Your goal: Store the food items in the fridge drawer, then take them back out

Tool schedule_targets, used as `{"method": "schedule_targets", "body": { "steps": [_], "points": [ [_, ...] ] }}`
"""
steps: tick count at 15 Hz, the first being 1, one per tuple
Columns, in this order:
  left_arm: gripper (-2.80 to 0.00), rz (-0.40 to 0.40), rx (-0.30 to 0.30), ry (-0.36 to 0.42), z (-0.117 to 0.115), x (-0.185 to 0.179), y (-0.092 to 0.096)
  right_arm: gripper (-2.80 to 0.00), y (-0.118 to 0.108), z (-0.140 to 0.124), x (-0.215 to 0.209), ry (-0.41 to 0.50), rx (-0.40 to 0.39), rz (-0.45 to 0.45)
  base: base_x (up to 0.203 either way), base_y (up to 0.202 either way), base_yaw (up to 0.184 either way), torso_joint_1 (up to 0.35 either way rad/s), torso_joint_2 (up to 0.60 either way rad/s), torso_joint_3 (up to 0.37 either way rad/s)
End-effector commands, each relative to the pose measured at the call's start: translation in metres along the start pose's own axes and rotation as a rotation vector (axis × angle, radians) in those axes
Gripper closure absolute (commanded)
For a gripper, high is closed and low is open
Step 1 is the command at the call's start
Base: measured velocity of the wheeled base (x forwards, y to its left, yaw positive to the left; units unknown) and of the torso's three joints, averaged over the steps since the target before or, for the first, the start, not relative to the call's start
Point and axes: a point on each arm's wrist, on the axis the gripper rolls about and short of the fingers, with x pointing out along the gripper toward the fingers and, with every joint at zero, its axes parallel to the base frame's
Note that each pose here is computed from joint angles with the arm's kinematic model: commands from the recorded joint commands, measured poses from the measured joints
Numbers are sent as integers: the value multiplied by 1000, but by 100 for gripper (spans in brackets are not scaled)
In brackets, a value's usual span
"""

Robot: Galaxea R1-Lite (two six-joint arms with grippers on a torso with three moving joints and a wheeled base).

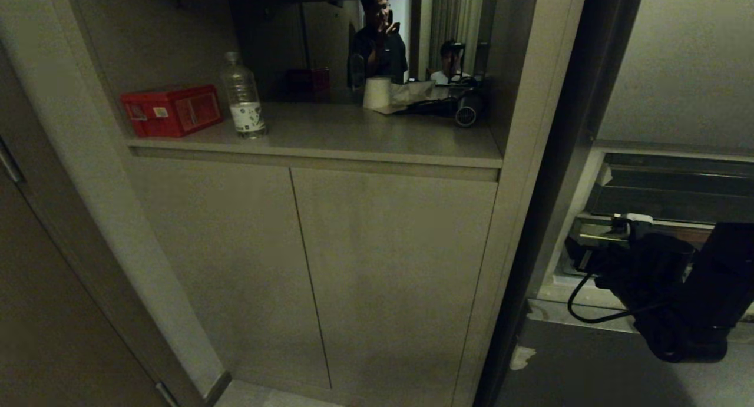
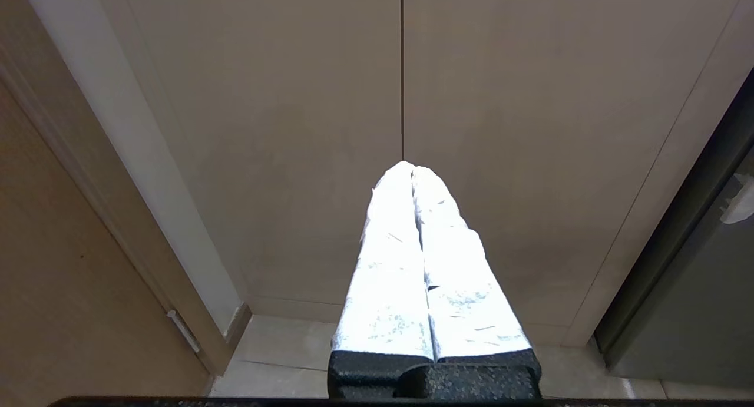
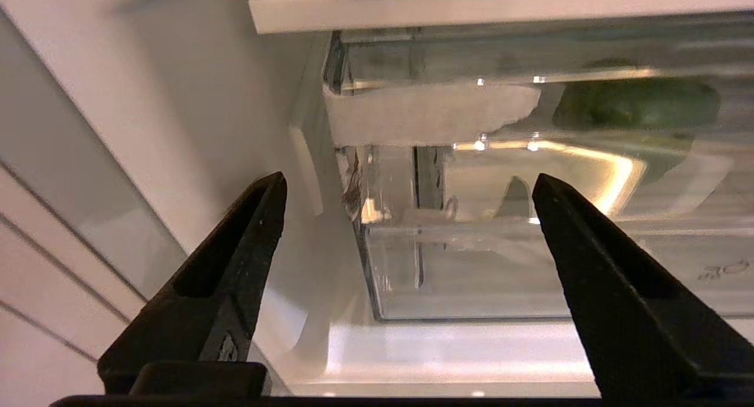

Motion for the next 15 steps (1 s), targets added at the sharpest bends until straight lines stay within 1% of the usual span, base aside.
{"method": "schedule_targets", "body": {
  "steps": [1, 9, 15],
  "points": [
    [0, 0, 0, 1, 0, 0, 0, -280, 1, 2, 1, -14, -2, 7, 0, 0, 0, 0, 0, 0],
    [0, 0, 0, 0, 0, 0, 0, -280, 5, 3, 5, -28, -2, 20, 0, 0, 0, 0, 0, 0],
    [0, 0, 0, 2, 0, 0, 0, -280, 13, -5, 7, -12, -6, 37, 0, 0, 0, 0, 0, 0]
  ]
}}
